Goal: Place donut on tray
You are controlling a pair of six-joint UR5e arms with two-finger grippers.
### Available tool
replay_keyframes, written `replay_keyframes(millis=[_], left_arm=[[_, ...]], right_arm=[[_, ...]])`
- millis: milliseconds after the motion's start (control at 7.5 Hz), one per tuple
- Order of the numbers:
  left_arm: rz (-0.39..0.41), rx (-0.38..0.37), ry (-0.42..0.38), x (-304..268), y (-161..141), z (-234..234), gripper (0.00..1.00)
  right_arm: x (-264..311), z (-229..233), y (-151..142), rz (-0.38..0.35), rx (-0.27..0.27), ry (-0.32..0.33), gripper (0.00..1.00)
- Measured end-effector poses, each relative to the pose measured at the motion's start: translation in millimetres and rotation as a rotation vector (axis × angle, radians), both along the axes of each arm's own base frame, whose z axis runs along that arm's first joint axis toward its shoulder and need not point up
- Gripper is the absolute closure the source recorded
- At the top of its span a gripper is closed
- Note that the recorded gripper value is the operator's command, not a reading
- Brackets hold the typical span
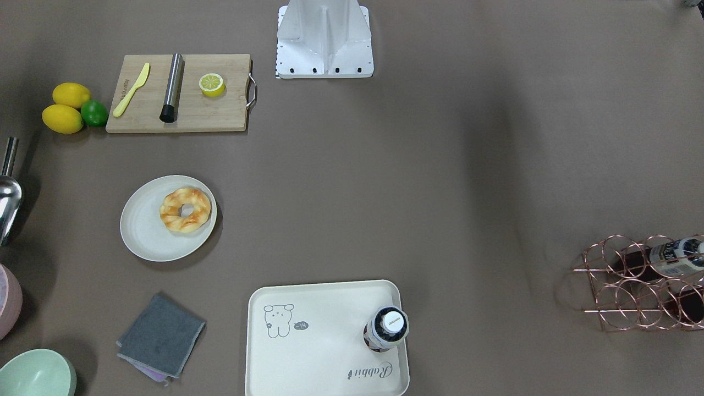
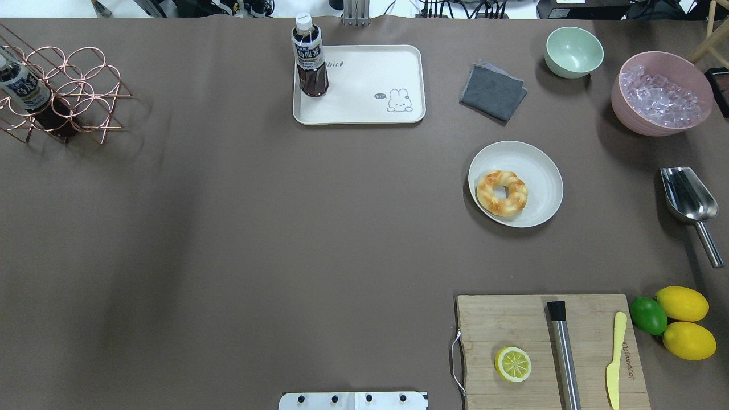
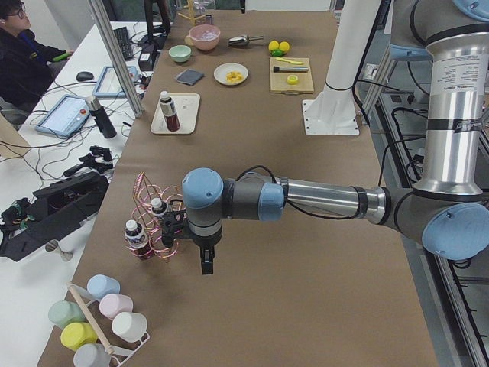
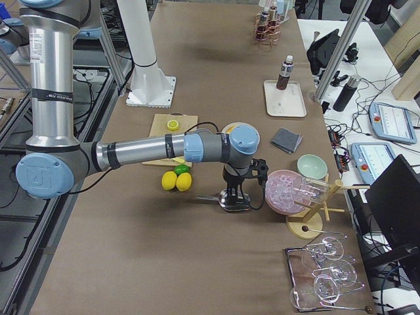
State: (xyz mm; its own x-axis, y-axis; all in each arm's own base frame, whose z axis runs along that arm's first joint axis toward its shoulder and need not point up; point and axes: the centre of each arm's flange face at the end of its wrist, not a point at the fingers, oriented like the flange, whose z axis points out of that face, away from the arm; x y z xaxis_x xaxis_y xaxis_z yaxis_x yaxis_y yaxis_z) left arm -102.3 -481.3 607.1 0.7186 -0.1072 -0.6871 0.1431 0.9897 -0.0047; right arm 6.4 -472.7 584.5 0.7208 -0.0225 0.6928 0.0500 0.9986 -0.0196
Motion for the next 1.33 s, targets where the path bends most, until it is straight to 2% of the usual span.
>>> replay_keyframes(millis=[1333], left_arm=[[0.002, 0.002, -0.002, 0.7, 4.1, -1.2, 0.02]], right_arm=[[0.4, 4.0, 3.7, -0.008, -0.009, 0.016, 0.00]])
